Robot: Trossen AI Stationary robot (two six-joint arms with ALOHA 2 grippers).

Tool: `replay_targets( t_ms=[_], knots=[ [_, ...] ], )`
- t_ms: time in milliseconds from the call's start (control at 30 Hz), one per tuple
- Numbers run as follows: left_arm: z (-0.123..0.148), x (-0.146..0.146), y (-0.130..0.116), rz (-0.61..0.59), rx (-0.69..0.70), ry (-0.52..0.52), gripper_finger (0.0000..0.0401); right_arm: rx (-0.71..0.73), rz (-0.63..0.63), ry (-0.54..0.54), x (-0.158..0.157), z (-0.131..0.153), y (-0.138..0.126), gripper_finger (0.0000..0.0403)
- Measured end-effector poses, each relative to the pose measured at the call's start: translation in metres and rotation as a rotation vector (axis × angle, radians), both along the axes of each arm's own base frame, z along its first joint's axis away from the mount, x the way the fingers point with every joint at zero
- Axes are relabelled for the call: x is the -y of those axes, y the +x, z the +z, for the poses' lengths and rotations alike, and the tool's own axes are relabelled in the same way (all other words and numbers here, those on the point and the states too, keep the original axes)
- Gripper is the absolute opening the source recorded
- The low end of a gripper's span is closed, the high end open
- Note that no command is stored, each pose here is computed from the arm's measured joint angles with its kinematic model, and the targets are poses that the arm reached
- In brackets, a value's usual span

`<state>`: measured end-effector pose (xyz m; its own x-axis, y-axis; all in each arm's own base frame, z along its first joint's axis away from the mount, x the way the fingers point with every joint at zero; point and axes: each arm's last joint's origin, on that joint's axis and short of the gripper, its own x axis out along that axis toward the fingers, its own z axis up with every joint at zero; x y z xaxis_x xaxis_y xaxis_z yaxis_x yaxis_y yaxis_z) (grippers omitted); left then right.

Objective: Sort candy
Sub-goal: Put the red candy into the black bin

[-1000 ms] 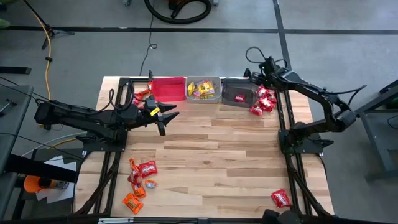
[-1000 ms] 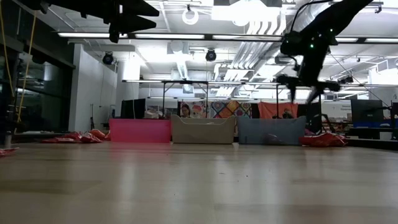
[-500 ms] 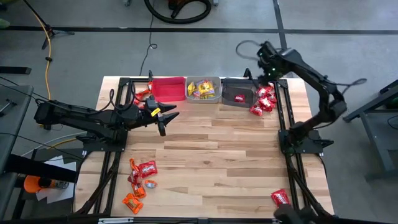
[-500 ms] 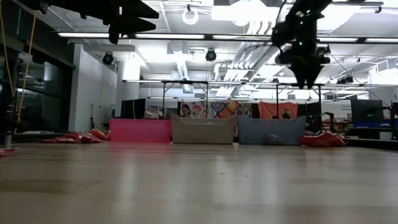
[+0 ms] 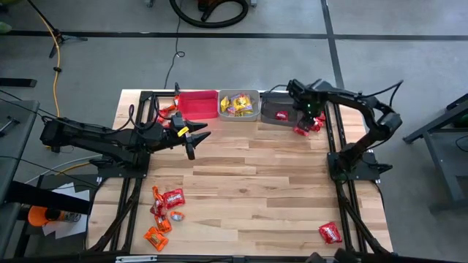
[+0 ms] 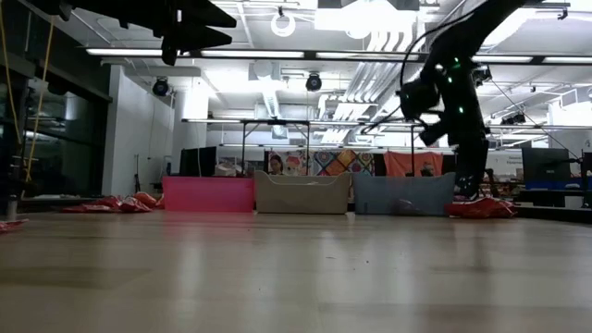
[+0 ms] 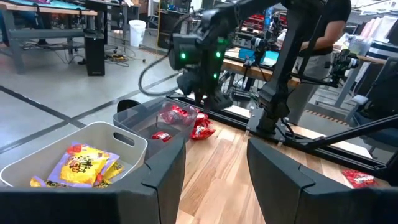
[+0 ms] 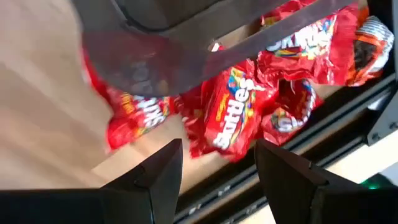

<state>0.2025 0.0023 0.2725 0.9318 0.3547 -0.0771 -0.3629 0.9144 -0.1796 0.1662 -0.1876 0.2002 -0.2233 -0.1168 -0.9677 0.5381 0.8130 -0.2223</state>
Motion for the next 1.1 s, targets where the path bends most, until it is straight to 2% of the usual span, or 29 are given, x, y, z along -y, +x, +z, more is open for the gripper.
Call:
replay_targets(
  t_ms=[267, 633, 733, 867, 900, 1100],
  knots=[
    [0.0, 0.0, 0.0, 0.0, 0.0, 0.0, 0.0158, -0.093, 0.018, -0.11, -0.007, -0.032, -0.009, 0.0195],
    [0.0, 0.0, 0.0, 0.0, 0.001, -0.001, 0.0158, -0.087, 0.008, -0.16, -0.008, -0.047, -0.013, 0.0189],
    [0.0, 0.0, 0.0, 0.009, 0.0, 0.0, 0.0158, -0.117, 0.005, -0.185, -0.008, -0.047, -0.014, 0.015],
    [0.0, -0.001, 0.0, 0.021, 0.0, 0.001, 0.0158, -0.111, -0.018, -0.152, -0.01, -0.047, -0.015, 0.0029],
    [0.0, -0.001, 0.0, 0.021, 0.001, 0.001, 0.0158, -0.092, -0.023, -0.13, -0.011, -0.048, -0.015, 0.0016],
    [0.0, -0.001, 0.0, 0.021, 0.0, 0.001, 0.0158, -0.023, -0.065, -0.122, -0.014, -0.041, -0.015, 0.0003]
  ],
)
